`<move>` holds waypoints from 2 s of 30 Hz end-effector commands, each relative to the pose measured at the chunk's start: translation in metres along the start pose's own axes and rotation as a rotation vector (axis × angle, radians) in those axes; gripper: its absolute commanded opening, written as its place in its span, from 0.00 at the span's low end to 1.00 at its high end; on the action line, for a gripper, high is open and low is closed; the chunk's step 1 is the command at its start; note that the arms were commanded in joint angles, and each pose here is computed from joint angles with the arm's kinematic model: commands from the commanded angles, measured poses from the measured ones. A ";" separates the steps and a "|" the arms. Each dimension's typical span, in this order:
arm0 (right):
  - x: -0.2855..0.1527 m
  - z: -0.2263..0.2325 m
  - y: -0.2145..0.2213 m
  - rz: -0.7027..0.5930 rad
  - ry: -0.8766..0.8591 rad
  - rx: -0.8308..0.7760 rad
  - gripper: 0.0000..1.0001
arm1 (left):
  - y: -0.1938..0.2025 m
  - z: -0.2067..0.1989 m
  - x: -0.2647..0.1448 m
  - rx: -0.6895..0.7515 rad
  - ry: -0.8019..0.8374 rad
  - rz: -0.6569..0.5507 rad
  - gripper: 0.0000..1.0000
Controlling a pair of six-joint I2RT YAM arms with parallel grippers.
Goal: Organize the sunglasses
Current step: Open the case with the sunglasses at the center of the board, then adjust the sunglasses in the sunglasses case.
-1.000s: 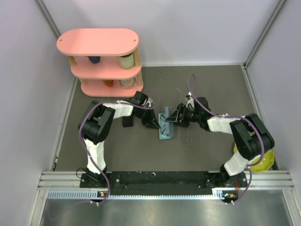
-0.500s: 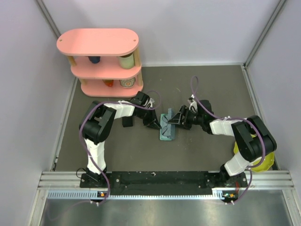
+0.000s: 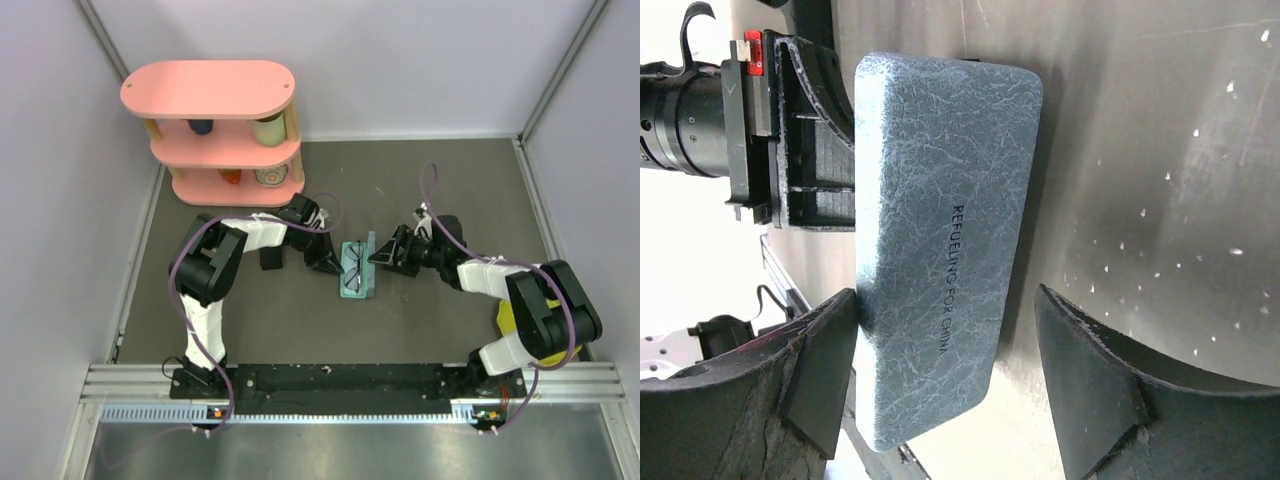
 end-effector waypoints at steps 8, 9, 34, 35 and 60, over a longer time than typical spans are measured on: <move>-0.020 -0.029 -0.013 -0.102 0.213 -0.064 0.60 | 0.005 0.034 0.003 -0.064 -0.145 0.014 0.07; -0.021 -0.026 -0.014 -0.103 0.211 -0.071 0.60 | 0.003 0.031 0.002 -0.057 -0.137 0.009 0.08; -0.016 0.117 -0.007 -0.165 0.282 -0.277 0.42 | -0.016 -0.019 -0.028 0.050 0.019 -0.101 0.42; -0.010 0.111 0.003 -0.147 0.317 -0.275 0.37 | -0.016 -0.019 -0.030 0.051 0.019 -0.110 0.42; 0.041 0.071 -0.004 -0.242 0.722 -0.317 0.35 | -0.008 -0.003 -0.034 -0.082 0.114 -0.117 0.31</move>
Point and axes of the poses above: each gripper's point midway between its finger pads, its own x axis out along the fingers, its own z axis along the line the jaws close on, y = z × x, the point moved 2 cm from there along -x, back along the fingers, and after that the axes turned 12 degrees about x, right-handed, at the moved point
